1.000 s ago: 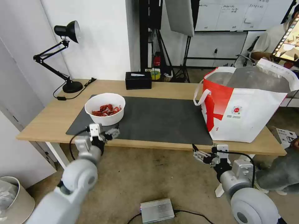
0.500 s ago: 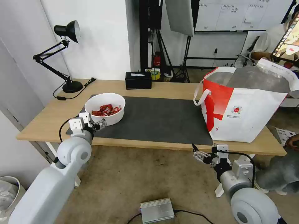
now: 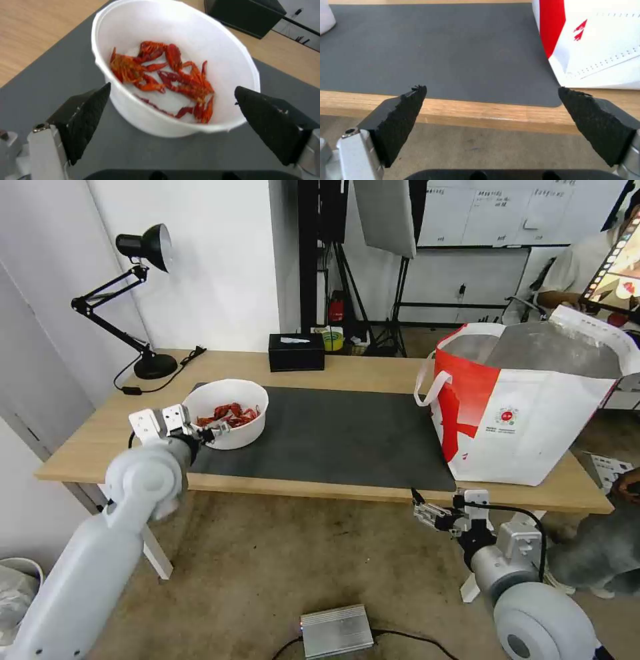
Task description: Pick up the trash from the table and place it into the takeout bag.
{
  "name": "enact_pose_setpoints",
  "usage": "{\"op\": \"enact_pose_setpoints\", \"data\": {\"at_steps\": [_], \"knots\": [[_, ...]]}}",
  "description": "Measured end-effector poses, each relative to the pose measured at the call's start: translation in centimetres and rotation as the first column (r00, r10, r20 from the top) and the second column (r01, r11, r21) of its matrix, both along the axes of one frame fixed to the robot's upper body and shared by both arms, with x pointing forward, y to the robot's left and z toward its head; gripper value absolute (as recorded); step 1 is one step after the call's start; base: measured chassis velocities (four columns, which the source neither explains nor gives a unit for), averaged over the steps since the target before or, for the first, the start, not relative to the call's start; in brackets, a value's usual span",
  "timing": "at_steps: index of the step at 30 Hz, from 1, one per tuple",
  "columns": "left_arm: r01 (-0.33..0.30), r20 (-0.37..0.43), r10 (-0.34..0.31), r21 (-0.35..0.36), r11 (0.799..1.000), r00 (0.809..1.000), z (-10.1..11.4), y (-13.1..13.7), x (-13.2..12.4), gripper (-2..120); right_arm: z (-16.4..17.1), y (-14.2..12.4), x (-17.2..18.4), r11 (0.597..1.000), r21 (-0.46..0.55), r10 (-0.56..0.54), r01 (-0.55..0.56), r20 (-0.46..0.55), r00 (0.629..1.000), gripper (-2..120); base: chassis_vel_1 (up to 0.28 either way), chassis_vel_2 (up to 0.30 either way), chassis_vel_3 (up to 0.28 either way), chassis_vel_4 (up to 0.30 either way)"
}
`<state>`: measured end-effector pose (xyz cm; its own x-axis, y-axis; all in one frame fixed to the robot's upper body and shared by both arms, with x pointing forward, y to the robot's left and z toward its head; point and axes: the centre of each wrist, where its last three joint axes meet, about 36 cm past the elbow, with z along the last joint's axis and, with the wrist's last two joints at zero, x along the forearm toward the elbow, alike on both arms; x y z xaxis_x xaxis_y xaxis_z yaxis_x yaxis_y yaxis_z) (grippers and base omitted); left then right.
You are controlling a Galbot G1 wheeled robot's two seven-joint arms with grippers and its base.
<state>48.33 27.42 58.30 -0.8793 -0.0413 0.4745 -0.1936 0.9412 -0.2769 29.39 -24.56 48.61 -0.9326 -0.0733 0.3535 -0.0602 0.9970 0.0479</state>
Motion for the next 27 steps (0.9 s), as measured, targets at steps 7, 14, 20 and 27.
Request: {"op": "enact_pose_setpoints", "data": {"at_steps": [7,14,20,27], "knots": [[-0.049,-0.060,0.051,0.033,0.998,0.997,0.4,0.5,2.4,100,0.0,0.0,0.0,1.000,0.000,0.000,0.000,0.000,1.000,100,0.000,0.000,0.000,0.000],[-0.078,-0.102,0.084,0.060,0.995,0.991,0.2,1.2,4.4,100,0.0,0.0,0.0,1.000,0.000,0.000,0.000,0.000,1.000,100,0.000,0.000,0.000,0.000],[-0.099,-0.123,0.107,0.063,0.993,0.987,0.1,2.0,6.1,100,0.0,0.0,0.0,1.000,0.000,0.000,0.000,0.000,1.000,100,0.000,0.000,0.000,0.000],[-0.112,-0.140,0.118,0.049,0.992,0.983,0.0,2.0,7.7,100,0.0,0.0,0.0,1.000,0.000,0.000,0.000,0.000,1.000,100,0.000,0.000,0.000,0.000]]}}
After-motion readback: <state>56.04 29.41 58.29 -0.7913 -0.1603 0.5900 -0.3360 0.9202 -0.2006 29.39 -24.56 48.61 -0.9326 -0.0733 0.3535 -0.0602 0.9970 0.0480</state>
